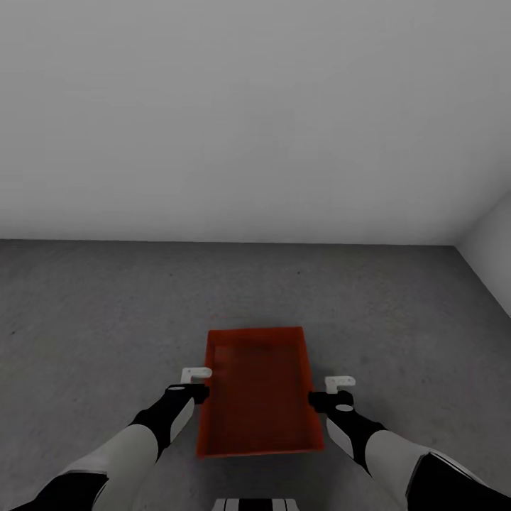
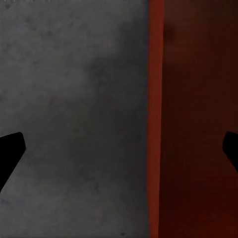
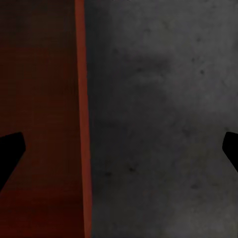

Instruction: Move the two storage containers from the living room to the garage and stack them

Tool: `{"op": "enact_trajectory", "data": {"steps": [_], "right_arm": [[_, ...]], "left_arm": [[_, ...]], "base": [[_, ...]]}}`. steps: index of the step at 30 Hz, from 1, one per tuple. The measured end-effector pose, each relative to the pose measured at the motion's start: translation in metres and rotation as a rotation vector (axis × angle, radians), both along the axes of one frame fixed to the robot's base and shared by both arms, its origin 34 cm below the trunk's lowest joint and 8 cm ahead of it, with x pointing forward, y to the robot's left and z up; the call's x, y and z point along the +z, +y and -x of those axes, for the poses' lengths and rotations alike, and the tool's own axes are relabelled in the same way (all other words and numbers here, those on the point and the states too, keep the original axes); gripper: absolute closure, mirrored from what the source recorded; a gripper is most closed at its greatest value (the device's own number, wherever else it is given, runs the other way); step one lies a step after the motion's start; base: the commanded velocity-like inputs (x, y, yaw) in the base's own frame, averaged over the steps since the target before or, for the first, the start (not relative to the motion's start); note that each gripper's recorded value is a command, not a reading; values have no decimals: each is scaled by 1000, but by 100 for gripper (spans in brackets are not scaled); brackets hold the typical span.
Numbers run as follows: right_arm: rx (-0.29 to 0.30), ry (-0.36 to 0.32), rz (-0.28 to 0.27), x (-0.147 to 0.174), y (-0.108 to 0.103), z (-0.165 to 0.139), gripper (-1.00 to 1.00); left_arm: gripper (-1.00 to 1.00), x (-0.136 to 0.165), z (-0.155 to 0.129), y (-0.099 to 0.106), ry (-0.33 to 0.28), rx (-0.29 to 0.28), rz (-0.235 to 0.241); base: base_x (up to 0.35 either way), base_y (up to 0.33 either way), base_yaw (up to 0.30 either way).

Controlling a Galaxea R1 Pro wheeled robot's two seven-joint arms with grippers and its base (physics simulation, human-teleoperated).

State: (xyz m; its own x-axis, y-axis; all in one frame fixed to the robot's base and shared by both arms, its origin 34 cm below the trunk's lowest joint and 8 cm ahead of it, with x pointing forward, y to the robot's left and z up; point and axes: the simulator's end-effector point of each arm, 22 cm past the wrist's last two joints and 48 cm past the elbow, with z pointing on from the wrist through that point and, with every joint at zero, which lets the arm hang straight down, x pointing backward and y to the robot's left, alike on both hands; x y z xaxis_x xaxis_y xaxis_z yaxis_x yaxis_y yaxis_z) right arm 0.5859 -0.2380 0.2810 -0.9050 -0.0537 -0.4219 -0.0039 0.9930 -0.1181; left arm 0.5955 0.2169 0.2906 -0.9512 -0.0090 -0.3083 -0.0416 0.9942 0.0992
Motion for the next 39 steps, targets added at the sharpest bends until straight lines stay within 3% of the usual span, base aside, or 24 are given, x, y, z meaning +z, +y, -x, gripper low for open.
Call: {"op": "enact_trajectory", "data": {"steps": [39], "right_arm": [[-3,-3,1,0,0,0,-100]], "left_arm": [[-100,0,0,1,2,3,-8]], "base": [[0,0,0]]}}
